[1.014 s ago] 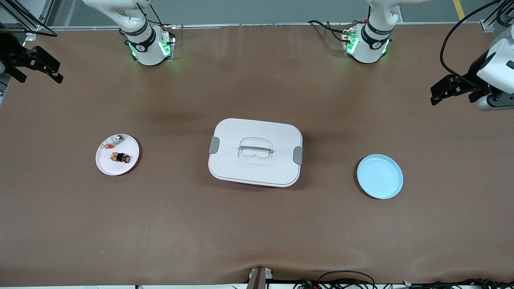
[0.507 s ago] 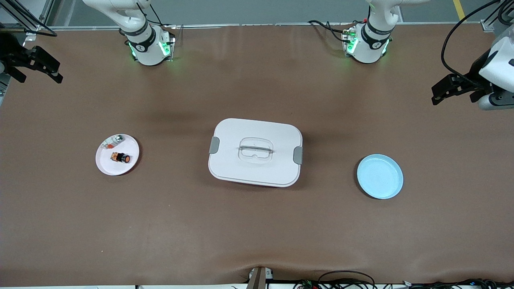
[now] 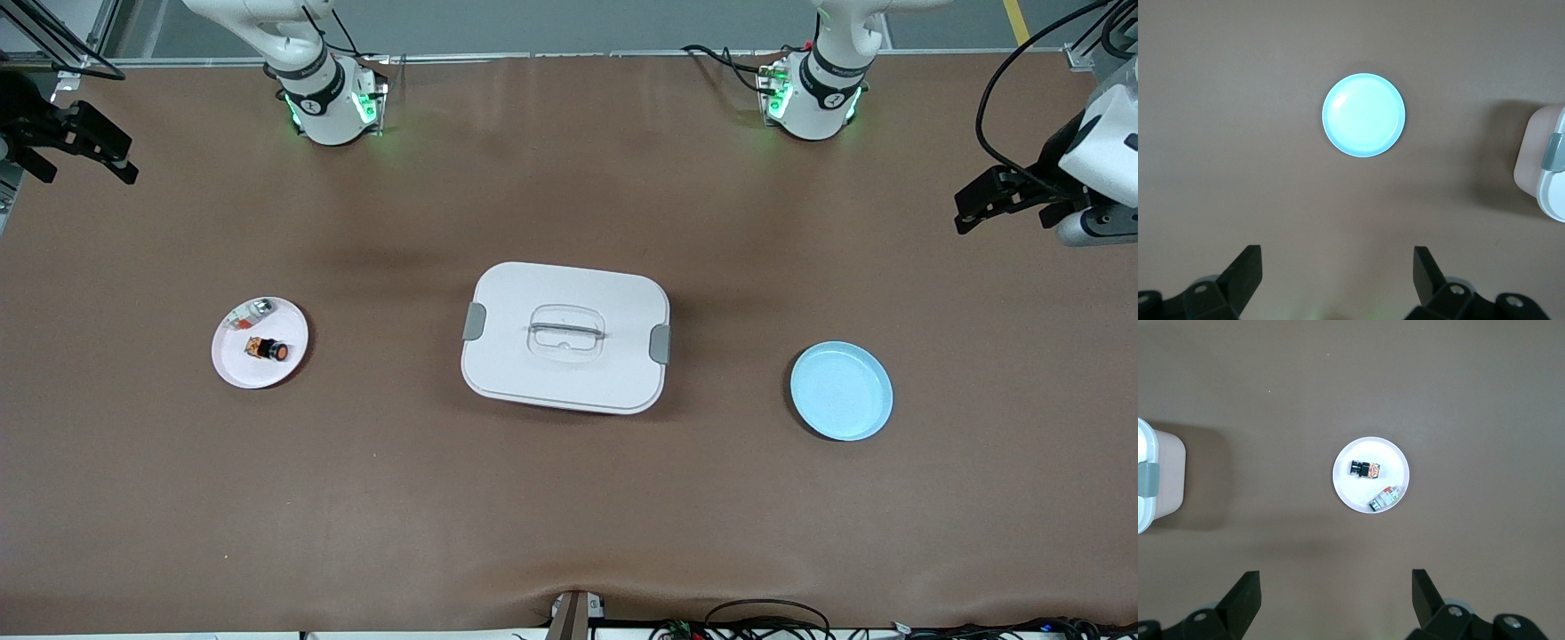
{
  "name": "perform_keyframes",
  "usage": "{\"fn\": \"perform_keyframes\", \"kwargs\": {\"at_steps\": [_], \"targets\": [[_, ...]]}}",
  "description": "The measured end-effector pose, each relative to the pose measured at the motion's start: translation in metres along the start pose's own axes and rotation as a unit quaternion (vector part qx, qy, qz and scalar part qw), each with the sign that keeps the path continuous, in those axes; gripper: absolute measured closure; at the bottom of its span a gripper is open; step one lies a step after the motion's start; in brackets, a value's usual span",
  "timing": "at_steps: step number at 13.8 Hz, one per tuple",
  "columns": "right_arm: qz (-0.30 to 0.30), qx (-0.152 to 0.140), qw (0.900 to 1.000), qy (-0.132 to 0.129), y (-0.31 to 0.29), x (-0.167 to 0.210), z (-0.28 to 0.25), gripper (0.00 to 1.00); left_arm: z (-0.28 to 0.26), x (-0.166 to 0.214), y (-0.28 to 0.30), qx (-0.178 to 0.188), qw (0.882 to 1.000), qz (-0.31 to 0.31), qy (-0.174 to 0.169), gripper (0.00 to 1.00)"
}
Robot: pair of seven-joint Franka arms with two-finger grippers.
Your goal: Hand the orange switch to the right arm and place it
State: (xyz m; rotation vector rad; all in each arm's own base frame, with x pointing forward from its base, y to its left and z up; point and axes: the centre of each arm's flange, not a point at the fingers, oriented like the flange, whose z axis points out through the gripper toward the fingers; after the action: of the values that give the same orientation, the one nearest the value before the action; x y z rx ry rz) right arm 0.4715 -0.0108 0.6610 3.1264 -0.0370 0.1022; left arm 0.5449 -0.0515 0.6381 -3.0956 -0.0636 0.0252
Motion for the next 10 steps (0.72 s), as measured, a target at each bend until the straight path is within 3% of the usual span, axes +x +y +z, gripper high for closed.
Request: {"fn": "perform_keyframes", "kwargs": {"at_steps": [10], "targets": [[-0.004,0.001,1.000,-0.025,-0.003,0.015,0.023,0.00,0.003,0.002,0.000,0.000,1.000,0.000,-0.003,0.00]]}}
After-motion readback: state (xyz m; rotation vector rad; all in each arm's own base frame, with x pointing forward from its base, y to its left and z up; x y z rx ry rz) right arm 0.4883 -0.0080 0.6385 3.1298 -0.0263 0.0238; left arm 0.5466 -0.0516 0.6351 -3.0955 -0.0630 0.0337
